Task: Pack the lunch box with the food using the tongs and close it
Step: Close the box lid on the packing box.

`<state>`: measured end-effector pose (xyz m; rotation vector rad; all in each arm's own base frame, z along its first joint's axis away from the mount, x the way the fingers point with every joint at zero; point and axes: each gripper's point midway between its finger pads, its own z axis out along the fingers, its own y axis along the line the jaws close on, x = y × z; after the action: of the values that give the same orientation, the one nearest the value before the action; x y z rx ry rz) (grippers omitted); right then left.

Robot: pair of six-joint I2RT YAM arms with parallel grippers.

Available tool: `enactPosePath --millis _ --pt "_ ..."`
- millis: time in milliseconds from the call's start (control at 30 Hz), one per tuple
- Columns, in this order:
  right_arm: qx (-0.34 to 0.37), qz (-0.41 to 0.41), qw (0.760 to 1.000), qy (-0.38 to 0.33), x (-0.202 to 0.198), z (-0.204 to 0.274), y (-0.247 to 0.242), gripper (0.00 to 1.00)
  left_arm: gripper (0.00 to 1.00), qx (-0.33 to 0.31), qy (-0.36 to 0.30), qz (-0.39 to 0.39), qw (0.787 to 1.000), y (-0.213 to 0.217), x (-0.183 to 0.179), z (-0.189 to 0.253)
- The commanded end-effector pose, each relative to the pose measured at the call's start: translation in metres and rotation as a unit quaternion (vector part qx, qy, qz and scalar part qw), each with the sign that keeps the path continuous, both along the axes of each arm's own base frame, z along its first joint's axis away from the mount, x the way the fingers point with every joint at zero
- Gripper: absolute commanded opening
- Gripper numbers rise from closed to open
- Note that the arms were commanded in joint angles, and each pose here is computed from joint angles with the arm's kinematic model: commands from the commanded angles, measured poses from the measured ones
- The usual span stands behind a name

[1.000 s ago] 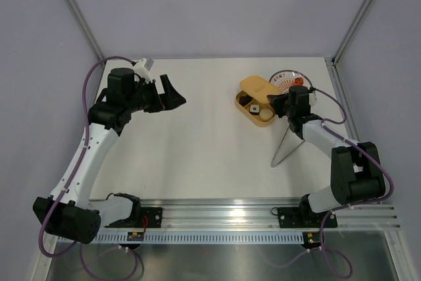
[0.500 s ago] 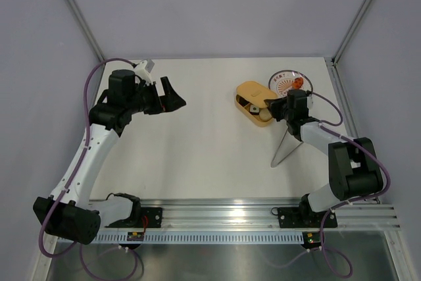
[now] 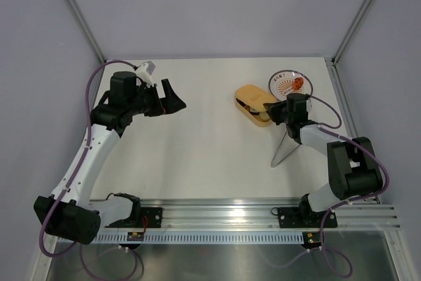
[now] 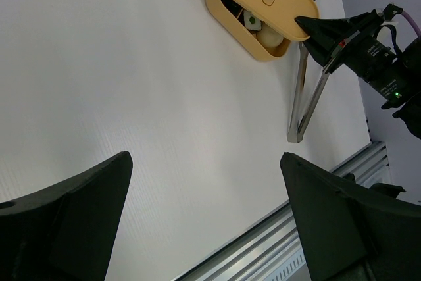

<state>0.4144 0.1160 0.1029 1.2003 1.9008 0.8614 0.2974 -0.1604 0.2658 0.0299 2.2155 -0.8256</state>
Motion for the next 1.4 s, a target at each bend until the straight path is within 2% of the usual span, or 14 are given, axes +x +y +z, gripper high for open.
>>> enactPosePath --millis 0,833,1300,1367 --pt "0.007 0.004 1.0 -0.014 0.003 0.003 0.003 0.0 0.99 0.002 -0.026 0.001 1.0 0.002 0.002 0.009" --pt "-0.013 -0.01 1.0 -0.009 -0.013 -0.006 -0.007 0.0 0.99 0.001 -0.02 -0.002 1.0 0.001 0.004 0.003" --pt "-0.016 -0.001 0.999 0.035 -0.017 -0.042 -0.005 0.0 0.99 0.0 -0.018 -0.004 1.0 0.0 0.004 0.001" --pt "-0.016 0.001 0.999 0.04 -0.017 -0.047 -0.004 0.03 0.99 -0.001 -0.019 -0.006 1.0 -0.001 0.004 0.002"
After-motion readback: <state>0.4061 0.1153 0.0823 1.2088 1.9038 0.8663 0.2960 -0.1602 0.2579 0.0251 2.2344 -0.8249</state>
